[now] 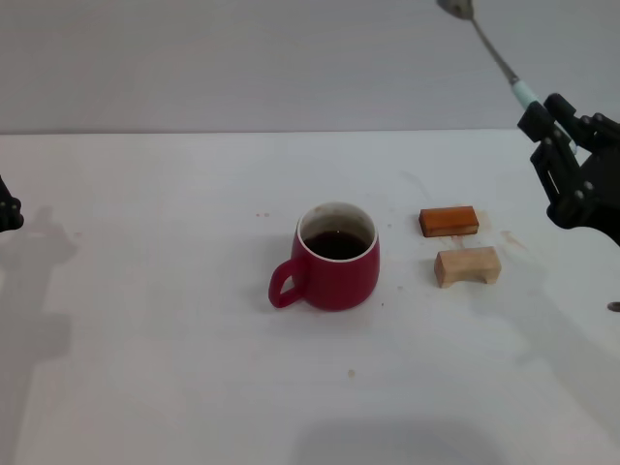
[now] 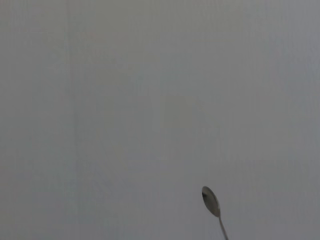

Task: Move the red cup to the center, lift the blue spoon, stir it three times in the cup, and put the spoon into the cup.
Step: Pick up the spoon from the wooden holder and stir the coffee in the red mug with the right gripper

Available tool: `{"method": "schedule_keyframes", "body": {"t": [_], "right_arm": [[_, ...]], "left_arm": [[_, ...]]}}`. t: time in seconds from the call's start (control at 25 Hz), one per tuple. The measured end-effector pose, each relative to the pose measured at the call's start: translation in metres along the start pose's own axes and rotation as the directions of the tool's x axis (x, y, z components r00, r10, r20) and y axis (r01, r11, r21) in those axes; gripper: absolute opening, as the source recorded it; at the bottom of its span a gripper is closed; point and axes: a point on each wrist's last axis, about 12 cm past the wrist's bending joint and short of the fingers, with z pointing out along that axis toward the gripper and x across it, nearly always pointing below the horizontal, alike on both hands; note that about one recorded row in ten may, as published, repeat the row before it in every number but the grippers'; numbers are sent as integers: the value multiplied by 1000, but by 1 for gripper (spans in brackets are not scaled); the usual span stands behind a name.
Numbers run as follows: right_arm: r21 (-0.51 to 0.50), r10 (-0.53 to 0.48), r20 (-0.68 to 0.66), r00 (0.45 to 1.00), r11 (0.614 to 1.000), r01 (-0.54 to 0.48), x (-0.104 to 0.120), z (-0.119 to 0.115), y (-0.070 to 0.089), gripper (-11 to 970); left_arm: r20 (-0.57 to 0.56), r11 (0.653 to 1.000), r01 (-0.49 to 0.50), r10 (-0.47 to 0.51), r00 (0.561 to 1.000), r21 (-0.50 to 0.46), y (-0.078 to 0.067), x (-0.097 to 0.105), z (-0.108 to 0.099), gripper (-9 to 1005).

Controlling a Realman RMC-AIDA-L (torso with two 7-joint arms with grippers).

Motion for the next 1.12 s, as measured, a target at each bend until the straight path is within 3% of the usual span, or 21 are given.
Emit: {"method": "schedule_keyframes", "body": {"t": [0.28,0.56,0.96,1.12], "right_arm": [[10,-27,-165,986,1000,29,-15,14,2,134],[-29,-103,-329,939,995,99,-29,37,16,134],[-20,-162,-430,888,985,170,-46,64,32,134],[-27,-148,-491,858,988,154,-49,78,34,134]], "left_arm": [[0,1000,1,-1,1000,-2,0,0,0,4],[1,1000,1,-1,1000,-2,0,-1,1,4],[-4,1000,-2,2,1000,-12,4,0,2,5],[-5,1000,-3,3,1000,-12,4,0,2,5]]}}
